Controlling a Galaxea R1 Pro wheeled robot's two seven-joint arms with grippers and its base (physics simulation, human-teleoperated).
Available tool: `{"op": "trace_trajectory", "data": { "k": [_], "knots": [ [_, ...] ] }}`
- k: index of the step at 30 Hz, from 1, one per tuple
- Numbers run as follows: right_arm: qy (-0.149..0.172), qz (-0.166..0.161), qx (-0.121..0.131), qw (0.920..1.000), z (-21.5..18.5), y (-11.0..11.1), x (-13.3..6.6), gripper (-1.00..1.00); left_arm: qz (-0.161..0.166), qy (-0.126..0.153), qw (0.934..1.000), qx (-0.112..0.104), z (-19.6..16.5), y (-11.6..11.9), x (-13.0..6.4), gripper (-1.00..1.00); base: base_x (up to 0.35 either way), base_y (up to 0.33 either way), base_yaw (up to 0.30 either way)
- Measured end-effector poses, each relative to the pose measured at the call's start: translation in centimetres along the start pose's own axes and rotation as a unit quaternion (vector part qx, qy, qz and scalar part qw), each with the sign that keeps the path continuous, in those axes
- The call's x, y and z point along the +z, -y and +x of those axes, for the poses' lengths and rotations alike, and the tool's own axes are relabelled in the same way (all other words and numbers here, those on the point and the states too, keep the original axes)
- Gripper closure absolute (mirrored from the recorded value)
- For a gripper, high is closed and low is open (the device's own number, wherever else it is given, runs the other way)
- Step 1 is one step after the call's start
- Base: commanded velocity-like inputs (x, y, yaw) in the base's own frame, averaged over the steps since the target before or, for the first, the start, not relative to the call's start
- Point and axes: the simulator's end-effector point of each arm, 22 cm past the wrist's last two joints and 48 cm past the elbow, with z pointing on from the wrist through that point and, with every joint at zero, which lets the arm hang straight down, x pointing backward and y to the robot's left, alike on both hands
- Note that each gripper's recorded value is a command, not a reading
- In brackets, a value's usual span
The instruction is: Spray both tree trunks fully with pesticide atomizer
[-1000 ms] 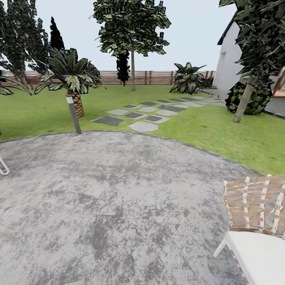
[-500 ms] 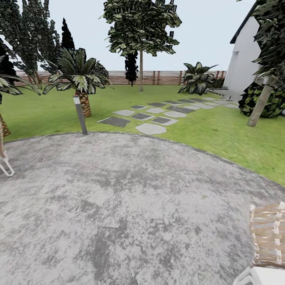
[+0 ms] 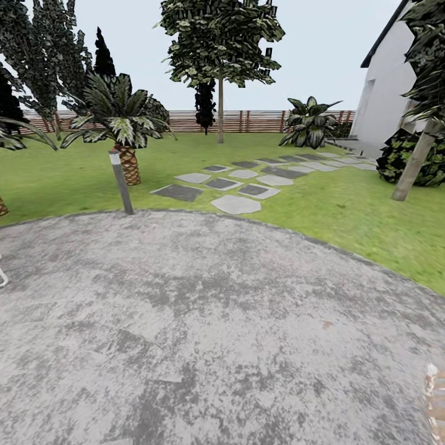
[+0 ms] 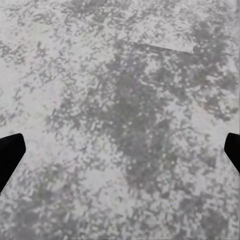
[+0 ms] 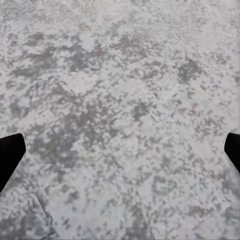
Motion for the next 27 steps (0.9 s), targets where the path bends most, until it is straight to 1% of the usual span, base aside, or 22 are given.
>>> {"op": "trace_trajectory", "data": {
  "k": [27],
  "knots": [
    [0.001,0.001,0.0,1.0,-0.07,0.07,0.01,-1.0,0.0,0.0,1.0,0.0,-0.03,0.01,0.01,-1.0,0.34,0.0,0.0]
  ]
}}
